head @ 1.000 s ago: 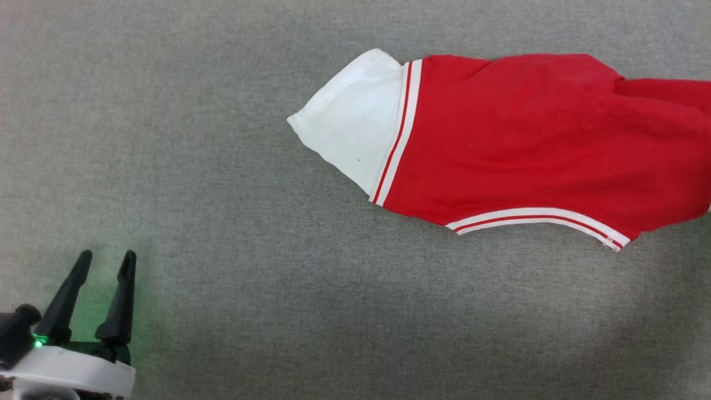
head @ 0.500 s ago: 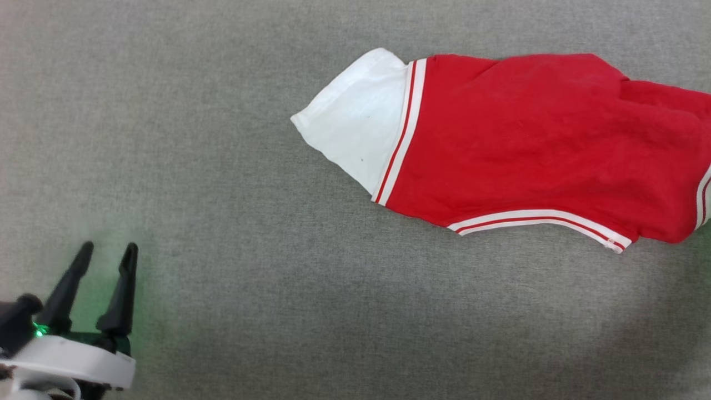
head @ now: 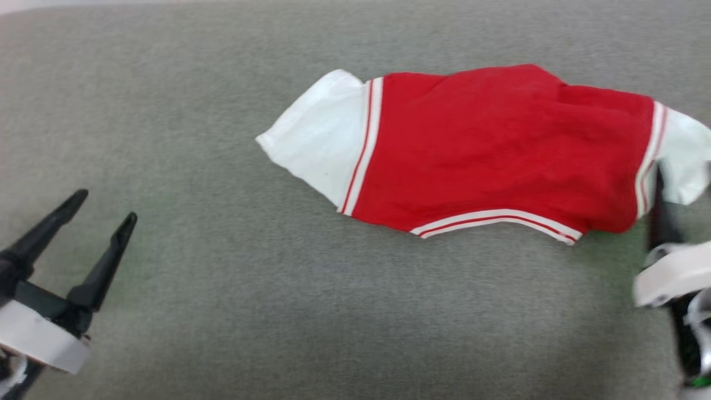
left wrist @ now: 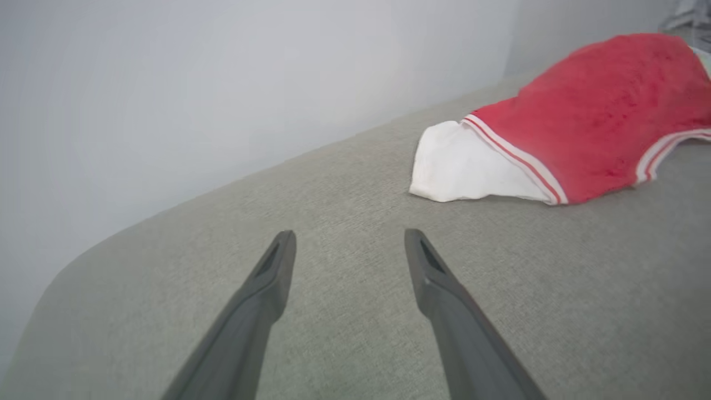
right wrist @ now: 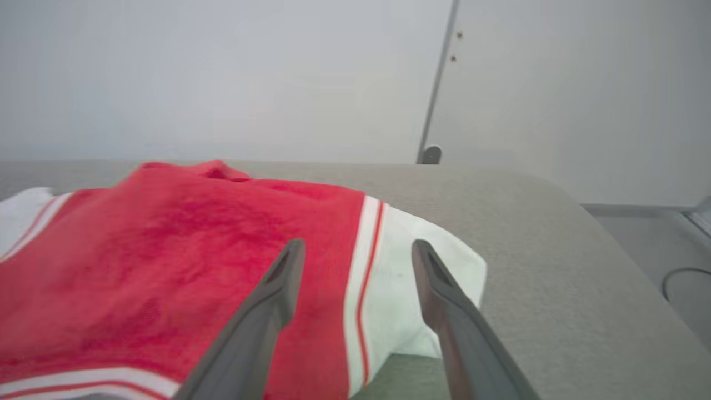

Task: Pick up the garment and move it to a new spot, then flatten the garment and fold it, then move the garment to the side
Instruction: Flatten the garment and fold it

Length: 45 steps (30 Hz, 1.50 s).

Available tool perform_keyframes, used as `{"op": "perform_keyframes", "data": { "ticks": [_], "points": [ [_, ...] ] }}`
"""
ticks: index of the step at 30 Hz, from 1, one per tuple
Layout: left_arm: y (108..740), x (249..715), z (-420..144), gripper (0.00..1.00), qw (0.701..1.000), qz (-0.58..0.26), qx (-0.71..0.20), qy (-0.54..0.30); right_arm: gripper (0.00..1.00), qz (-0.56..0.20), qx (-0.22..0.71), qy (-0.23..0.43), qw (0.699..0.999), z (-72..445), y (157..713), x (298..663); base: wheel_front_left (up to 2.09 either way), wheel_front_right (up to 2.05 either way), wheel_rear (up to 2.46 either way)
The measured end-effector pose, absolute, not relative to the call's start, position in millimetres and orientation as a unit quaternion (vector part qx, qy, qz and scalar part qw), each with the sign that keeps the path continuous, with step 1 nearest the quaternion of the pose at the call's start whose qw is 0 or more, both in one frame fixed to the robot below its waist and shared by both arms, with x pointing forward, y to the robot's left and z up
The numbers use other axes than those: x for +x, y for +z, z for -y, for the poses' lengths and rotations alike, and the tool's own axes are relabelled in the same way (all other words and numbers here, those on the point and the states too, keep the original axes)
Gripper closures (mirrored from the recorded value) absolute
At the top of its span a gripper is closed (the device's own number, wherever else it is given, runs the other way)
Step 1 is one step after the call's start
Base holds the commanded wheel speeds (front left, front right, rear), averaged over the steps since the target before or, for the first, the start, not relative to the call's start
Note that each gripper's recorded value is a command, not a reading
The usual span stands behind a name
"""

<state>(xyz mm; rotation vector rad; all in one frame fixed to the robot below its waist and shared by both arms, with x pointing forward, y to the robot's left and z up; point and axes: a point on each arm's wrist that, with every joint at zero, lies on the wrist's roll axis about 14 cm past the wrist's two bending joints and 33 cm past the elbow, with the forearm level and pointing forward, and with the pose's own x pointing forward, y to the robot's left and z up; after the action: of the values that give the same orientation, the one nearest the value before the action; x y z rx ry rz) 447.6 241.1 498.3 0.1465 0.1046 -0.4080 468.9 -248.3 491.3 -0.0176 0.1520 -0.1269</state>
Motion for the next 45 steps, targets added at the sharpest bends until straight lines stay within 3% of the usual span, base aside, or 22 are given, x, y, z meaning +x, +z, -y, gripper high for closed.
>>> {"op": "perform_keyframes", "data": {
  "ticks": [8,20,24,31,45],
  "points": [
    [493,448,-195,0.00,0.903,-0.132,0.174,-0.369,0.00,-0.073,0.016,0.009,0.997,200,492,428,0.00,0.00,0.00],
    [457,469,-103,0.00,0.799,-0.180,0.270,-0.507,0.00,-0.074,0.015,-0.006,0.997,208,489,407,0.00,0.00,0.00],
    [459,501,-80,0.00,0.795,-0.154,0.290,-0.510,0.00,-0.079,0.013,-0.015,0.997,214,484,406,0.00,0.00,0.00],
    [412,488,-67,0.00,0.756,-0.201,0.315,-0.537,0.00,-0.089,0.014,-0.029,0.995,222,475,402,0.00,0.00,0.00],
    [393,519,-56,0.00,0.761,-0.156,0.329,-0.537,0.00,-0.123,0.020,-0.033,0.992,222,453,399,0.00,0.00,0.00]
  ]
}}
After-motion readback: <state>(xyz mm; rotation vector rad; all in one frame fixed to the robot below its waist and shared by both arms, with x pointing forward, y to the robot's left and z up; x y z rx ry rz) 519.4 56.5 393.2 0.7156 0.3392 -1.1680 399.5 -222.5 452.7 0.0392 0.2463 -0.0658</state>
